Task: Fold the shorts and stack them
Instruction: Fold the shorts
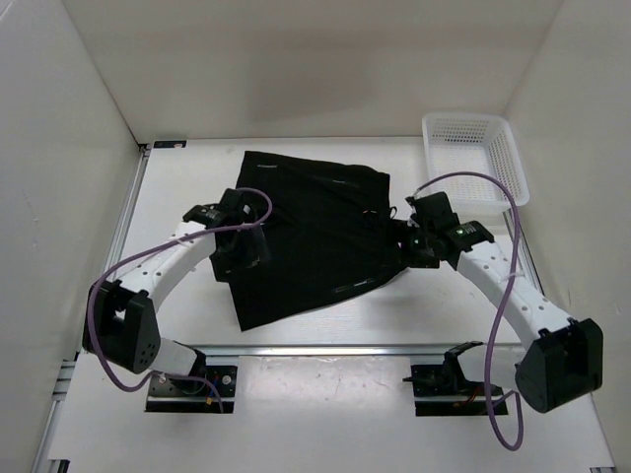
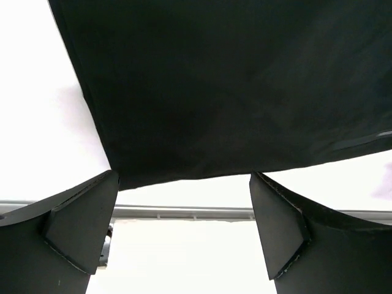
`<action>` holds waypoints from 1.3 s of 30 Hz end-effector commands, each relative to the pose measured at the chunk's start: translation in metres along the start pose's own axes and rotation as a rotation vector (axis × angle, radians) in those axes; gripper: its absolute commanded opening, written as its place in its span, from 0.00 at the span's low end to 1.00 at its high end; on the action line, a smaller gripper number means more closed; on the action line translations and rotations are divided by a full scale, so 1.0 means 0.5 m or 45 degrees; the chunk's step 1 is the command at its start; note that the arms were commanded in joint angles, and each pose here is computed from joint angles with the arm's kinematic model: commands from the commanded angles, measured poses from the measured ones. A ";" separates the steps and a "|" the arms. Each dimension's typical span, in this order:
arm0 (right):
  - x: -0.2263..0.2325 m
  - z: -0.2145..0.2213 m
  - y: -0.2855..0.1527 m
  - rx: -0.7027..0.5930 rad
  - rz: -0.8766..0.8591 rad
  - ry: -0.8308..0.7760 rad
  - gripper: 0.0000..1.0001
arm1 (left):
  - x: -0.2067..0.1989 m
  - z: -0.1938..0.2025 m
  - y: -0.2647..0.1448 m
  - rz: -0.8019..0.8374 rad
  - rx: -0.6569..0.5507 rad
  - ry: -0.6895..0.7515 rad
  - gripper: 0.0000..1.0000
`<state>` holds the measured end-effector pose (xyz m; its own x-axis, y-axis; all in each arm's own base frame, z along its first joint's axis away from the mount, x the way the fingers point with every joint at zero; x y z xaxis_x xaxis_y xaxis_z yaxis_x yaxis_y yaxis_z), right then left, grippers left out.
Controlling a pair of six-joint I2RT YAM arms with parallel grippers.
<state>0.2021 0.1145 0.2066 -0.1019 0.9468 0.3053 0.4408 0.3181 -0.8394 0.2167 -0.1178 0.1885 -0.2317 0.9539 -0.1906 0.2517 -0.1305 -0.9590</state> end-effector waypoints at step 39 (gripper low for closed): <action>-0.065 -0.068 0.223 0.153 -0.080 0.690 0.70 | 0.024 -0.205 0.150 -0.300 0.014 -0.026 0.96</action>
<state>0.2649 0.0990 0.1093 0.3646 0.7965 0.4824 0.2666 0.4071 -0.8736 0.3253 -0.0937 0.1078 -0.3107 0.9493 0.0473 0.0984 0.0817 -0.9918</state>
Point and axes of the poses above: each gripper's point midway between its finger pads, its own y axis out along the fingers, its own x axis along the line the jaws close on, z = x × y, the point moved 9 cm from there along -y, back along the fingers, and after that the axes turned 2 degrees about y, right-handed, at the moved point
